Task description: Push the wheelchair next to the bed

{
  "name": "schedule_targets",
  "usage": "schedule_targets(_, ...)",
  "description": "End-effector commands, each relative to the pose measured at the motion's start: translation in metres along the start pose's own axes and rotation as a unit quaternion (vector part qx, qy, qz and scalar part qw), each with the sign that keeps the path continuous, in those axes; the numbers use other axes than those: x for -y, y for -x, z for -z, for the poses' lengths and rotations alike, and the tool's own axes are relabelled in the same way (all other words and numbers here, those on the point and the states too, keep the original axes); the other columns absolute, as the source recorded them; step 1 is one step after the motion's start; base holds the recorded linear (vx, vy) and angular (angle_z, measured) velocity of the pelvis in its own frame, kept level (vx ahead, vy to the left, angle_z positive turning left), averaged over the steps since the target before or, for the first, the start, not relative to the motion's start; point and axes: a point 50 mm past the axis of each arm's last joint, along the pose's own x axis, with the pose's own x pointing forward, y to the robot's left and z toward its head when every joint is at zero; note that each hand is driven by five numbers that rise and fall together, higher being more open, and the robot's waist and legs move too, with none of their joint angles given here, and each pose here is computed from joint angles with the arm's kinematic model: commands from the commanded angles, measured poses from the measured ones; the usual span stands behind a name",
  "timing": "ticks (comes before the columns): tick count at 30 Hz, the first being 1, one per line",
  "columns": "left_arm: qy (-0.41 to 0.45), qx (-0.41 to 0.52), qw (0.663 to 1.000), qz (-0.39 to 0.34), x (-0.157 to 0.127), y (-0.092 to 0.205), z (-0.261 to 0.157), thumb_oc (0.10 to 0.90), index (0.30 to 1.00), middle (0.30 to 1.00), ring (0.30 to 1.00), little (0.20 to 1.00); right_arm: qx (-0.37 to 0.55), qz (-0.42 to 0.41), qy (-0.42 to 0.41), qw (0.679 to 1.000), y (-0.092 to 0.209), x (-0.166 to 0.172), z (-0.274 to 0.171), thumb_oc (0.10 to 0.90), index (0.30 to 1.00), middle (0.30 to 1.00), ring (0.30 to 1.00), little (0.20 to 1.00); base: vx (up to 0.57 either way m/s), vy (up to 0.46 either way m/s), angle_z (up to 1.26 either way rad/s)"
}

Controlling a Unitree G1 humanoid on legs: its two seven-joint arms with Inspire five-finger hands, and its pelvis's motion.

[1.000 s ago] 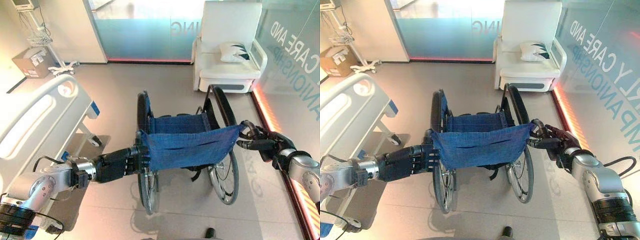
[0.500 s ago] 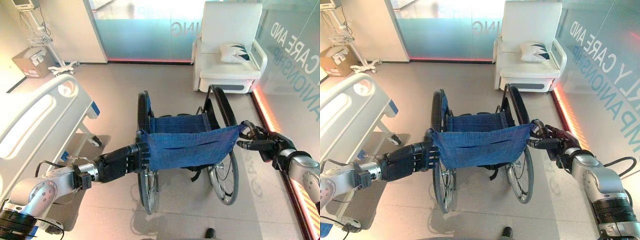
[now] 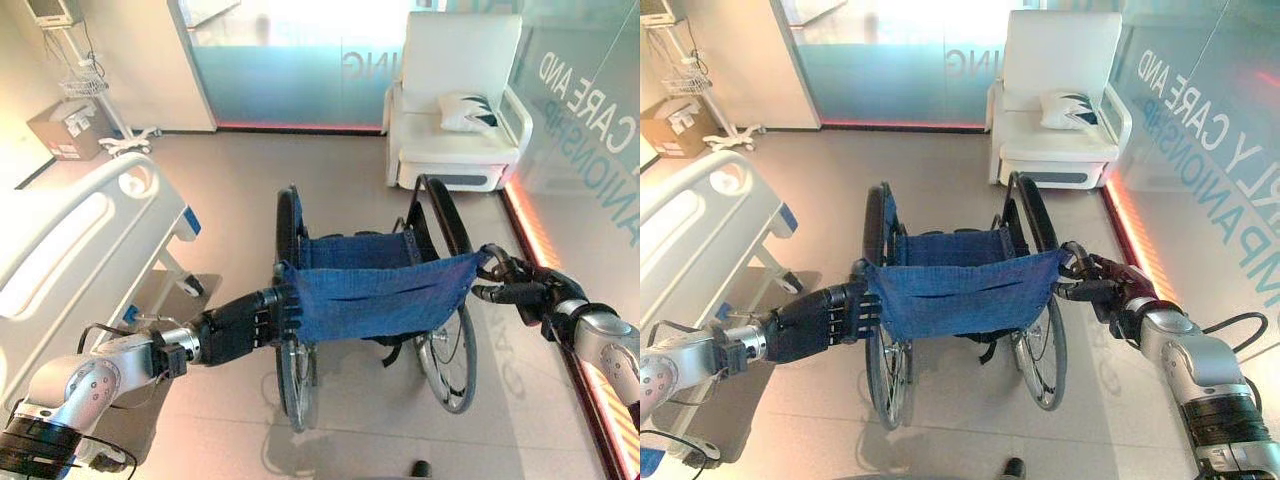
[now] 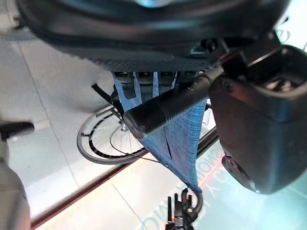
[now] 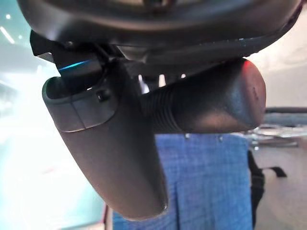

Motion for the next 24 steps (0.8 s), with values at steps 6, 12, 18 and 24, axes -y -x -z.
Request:
schedule_targets(6,-0.096,0.125,0.979,0.132,0.050,-0.007,-0.075,0.400,0.300,0.300,0.300,0.300,0.039,-0.007,0.081,0.996,-0.002,-0.005,-0.038,0.400,0.300,0.300,0.300,0.300,0.01,-0.004,-0.01)
schedule_targets(12,-0.087,0.133,0.979,0.131,0.051,-0.010,-0.078,0.400,0.300,0.300,0.300,0.300,0.035,-0.023,0.098,0.994,-0.004,-0.010,-0.039,0.400,0.300,0.300,0.300,0.300,0.00,0.000,0.00)
schedule_targets(18,-0.075,0.137,0.979,0.128,0.051,-0.012,-0.076,0.400,0.300,0.300,0.300,0.300,0.035,-0.029,0.102,0.994,-0.003,-0.014,-0.041,0.400,0.300,0.300,0.300,0.300,0.00,0.000,0.00)
schedule_targets(24,-0.066,0.137,0.981,0.124,0.050,-0.013,-0.074,0.400,0.300,0.300,0.300,0.300,0.041,-0.030,0.099,0.994,-0.002,-0.015,-0.044,0.400,0.300,0.300,0.300,0.300,0.00,0.000,0.00)
